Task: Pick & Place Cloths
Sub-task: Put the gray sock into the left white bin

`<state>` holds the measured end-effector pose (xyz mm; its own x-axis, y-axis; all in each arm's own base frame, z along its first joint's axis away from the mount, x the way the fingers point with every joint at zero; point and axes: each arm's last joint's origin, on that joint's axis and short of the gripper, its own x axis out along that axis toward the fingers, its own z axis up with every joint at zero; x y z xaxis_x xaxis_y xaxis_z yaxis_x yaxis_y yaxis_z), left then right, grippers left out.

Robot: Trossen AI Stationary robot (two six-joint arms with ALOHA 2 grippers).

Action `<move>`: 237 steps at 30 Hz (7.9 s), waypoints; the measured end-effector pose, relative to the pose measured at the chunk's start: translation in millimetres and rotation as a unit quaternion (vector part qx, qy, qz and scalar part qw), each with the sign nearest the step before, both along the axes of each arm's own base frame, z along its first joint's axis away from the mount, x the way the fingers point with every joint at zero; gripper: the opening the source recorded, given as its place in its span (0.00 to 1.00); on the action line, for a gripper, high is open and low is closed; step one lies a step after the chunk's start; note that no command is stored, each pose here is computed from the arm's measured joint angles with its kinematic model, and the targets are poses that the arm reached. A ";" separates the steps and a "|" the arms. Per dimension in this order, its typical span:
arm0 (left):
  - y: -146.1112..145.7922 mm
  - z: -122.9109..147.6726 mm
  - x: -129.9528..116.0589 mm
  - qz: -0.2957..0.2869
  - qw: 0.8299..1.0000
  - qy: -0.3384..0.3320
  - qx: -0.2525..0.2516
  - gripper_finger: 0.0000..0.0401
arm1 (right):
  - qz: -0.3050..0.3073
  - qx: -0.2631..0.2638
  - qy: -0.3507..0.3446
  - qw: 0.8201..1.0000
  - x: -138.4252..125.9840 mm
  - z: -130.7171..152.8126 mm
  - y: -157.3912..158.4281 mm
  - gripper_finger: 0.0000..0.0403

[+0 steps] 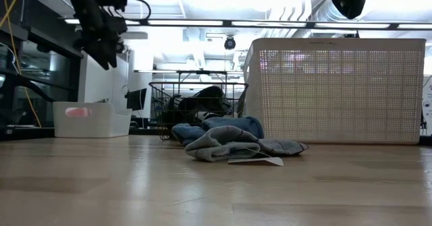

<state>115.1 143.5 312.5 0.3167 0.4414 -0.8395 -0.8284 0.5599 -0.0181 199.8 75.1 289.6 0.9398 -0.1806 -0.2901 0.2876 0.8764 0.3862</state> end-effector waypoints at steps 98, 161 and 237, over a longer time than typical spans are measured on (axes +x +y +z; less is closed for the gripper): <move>-113.2 20.9 43.7 -0.269 0.959 -0.085 0.029 0.43 | 0.187 -0.162 0.279 0.928 88.1 -154.3 15.1 0.62; -112.0 42.4 80.9 -0.312 0.911 -0.269 0.034 0.43 | 0.061 -0.046 -0.113 0.991 99.8 -47.4 5.2 0.01; -139.8 27.3 183.3 -0.446 0.790 -0.417 0.053 0.04 | 0.072 -0.119 -0.228 0.964 89.3 -2.5 -27.2 0.03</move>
<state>298.4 3.7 339.8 0.9654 -0.2147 -0.1479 0.1708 0.9495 -0.2633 289.0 47.9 287.2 0.9800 -0.0483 0.1931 0.0033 0.9740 0.2267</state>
